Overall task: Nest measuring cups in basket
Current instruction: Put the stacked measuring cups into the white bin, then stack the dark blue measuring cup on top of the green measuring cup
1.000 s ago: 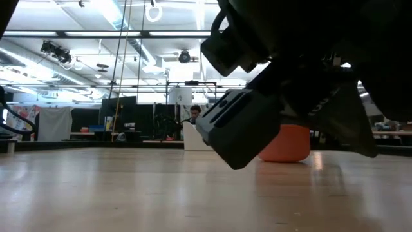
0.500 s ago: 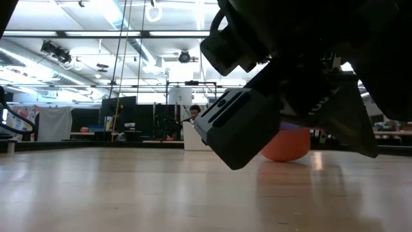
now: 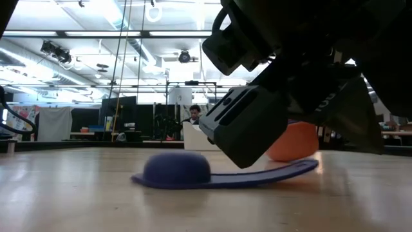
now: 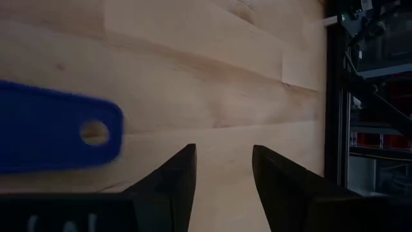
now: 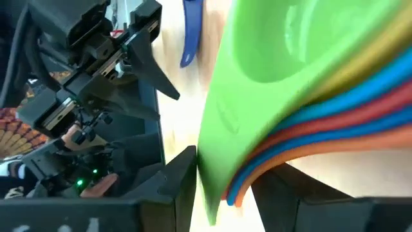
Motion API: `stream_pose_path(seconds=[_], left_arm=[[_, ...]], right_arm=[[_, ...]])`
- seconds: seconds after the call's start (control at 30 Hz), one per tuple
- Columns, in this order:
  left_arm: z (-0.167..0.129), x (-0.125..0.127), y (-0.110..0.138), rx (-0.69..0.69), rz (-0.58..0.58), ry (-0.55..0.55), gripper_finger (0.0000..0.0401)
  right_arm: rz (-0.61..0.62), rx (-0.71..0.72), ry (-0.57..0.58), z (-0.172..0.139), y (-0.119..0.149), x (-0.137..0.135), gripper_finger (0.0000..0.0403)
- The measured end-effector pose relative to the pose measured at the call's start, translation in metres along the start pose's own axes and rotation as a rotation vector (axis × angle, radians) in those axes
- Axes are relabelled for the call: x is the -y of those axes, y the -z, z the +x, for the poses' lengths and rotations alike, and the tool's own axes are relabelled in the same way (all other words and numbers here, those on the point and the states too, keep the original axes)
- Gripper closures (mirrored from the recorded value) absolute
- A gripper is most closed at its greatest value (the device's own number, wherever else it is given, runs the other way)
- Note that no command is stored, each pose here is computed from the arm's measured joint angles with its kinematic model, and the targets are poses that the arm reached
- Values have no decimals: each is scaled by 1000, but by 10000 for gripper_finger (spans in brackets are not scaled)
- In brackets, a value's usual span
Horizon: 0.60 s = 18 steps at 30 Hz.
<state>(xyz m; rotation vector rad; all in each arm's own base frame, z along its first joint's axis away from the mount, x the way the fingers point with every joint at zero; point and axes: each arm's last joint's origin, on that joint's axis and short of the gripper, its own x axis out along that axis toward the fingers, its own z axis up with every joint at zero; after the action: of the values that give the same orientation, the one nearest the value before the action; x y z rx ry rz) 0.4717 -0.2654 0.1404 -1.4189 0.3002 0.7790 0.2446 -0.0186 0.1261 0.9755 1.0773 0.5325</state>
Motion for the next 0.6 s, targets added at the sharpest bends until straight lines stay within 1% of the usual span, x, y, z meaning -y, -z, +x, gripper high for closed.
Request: stream_pose_path(seconds=[0.2, 0.37, 0.43, 0.6], left_arm=[[0, 0, 0, -1, -2, 2, 245], [0, 0, 0, -1, -2, 2, 245], [0, 0, 0, -2, -2, 2, 245], [-1, 0, 1, -4, -2, 4, 245]], right_arm=[[-26, -31, -86, -1, -1, -4, 240], [-54, -38, -176, -7, -9, -9, 226], [-53, -24, -184, -10, -12, -9, 224], [33, 14, -151, -20, -13, 0, 225]])
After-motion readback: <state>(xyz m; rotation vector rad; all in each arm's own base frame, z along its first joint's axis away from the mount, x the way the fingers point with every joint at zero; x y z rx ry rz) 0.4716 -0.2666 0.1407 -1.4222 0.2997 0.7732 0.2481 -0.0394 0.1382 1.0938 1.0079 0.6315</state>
